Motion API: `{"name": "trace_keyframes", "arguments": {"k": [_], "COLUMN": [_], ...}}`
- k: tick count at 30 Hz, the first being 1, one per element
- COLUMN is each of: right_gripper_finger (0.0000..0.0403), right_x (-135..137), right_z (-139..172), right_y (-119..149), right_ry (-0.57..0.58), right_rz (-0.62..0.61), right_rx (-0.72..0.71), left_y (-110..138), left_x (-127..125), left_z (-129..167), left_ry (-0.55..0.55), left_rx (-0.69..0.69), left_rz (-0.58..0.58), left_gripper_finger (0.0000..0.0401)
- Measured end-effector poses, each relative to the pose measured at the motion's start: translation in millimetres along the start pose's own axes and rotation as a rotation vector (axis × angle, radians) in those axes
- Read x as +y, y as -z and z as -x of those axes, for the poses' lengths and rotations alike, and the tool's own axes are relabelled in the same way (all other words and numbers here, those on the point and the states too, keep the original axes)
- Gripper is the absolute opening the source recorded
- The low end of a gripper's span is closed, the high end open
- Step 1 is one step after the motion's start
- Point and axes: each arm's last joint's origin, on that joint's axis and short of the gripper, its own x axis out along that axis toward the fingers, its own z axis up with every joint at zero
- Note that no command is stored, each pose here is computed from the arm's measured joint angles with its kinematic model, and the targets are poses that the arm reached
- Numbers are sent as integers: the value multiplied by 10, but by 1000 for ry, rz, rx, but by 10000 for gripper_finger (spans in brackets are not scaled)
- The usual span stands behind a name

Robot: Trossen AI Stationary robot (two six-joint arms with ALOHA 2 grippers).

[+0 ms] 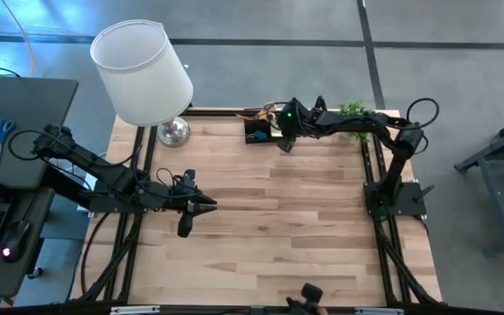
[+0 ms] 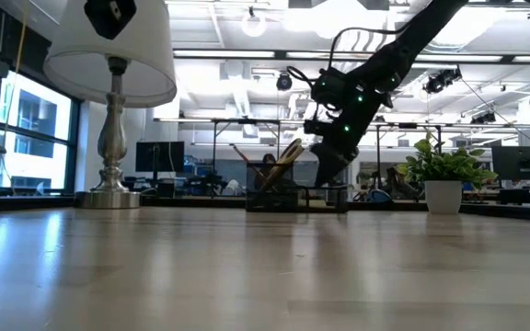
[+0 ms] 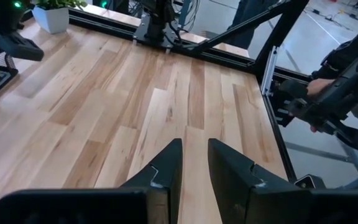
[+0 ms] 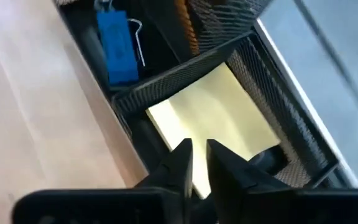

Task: Pick and place office supplies into organizer
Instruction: Adjust the desk organizer

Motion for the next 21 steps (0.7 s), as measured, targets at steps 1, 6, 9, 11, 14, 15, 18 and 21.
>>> {"name": "trace_keyframes", "arguments": {"k": [1,6,9,11,14,15,18,21], "right_gripper_finger": [32,5,8,3,3,5,5,1], "right_x": [-5,-45,-72,-90,-102,-103,-109,-128], "right_z": [11,32,-60,-161,-304,-356,-434,-457], "right_y": [-17,-174,-248,-282,-348,-367,-436,-501], "right_ry": [-2,-31,-34,-37,-44,-42,-25,-15], "right_rz": [-34,-149,-173,-178,-170,-164,-157,-155], "right_rx": [5,39,122,182,239,246,259,248], "left_y": [-2,-16,-24,-24,-21,-19,-14,-5], "left_x": [-1,-8,-12,-13,-15,-16,-14,-10], "left_z": [0,0,1,1,1,1,1,1], "left_ry": [1,8,11,17,27,29,29,26], "left_rx": [-2,-15,-24,-21,-15,-11,-6,3], "left_rz": [1,6,9,9,7,6,2,-2], "left_gripper_finger": [66,66,66,66,66,66,66,66]}}
